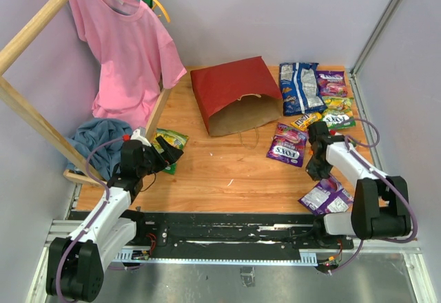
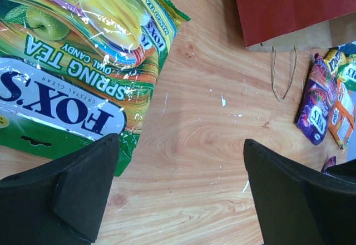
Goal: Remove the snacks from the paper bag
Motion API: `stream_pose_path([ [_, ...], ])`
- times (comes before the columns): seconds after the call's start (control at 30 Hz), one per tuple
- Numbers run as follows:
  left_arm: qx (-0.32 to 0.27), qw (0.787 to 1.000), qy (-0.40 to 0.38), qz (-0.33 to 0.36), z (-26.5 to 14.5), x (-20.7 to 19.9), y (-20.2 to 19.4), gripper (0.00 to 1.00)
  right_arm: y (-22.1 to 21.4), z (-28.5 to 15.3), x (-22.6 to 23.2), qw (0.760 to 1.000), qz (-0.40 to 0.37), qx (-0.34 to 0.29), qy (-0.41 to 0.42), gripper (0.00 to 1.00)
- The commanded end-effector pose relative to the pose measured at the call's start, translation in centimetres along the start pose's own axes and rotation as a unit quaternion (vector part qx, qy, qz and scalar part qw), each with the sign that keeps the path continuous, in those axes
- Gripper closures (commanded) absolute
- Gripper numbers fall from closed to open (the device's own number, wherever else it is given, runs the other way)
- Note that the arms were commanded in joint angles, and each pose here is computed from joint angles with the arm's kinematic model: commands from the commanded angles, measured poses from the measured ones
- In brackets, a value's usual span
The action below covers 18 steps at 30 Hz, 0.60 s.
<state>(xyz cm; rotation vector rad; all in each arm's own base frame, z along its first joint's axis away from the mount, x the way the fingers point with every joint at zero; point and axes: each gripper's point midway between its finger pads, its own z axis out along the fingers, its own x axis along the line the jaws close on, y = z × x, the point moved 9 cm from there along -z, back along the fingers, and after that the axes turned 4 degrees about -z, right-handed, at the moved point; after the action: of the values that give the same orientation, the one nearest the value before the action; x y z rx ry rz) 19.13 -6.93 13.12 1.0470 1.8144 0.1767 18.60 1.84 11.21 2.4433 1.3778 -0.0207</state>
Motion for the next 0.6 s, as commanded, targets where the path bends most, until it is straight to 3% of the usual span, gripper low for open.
stream_pose_path([
  [0.0, -0.011, 1.000, -0.009, 0.008, -0.2, -0.4, 0.6, 0.03, 1.2, -1.6, 0.7, 0.999, 0.021, -0.030, 0.030, 0.99],
  [0.1, -0.013, 1.000, -0.008, 0.011, -0.3, -0.5, 0.7, 0.03, 1.3, -2.1, 0.7, 0.999, 0.015, -0.020, 0.029, 0.98],
  [0.13, -0.013, 1.000, -0.007, 0.011, -0.4, -0.5, 0.7, 0.03, 1.1, -2.3, 0.6, 1.000, 0.010, -0.011, 0.027, 0.91],
  [0.23, -0.014, 1.000, -0.010, 0.008, -0.4, -0.5, 0.7, 0.03, 0.2, -2.9, 0.4, 1.000, -0.021, 0.006, 0.011, 0.51],
  [0.3, -0.012, 1.000, -0.012, 0.006, -0.4, -0.5, 0.6, 0.03, -0.6, -3.7, 0.4, 0.999, -0.043, 0.003, -0.008, 0.33],
  [0.4, -0.011, 1.000, -0.014, 0.004, -0.3, -0.5, 0.6, 0.03, -1.6, -4.9, 0.3, 0.998, -0.057, -0.004, -0.018, 0.29],
  [0.57, -0.007, 1.000, -0.017, 0.002, -0.2, -0.4, 0.3, 0.03, -2.9, -4.6, 0.0, 0.998, -0.064, 0.009, -0.027, 0.33],
])
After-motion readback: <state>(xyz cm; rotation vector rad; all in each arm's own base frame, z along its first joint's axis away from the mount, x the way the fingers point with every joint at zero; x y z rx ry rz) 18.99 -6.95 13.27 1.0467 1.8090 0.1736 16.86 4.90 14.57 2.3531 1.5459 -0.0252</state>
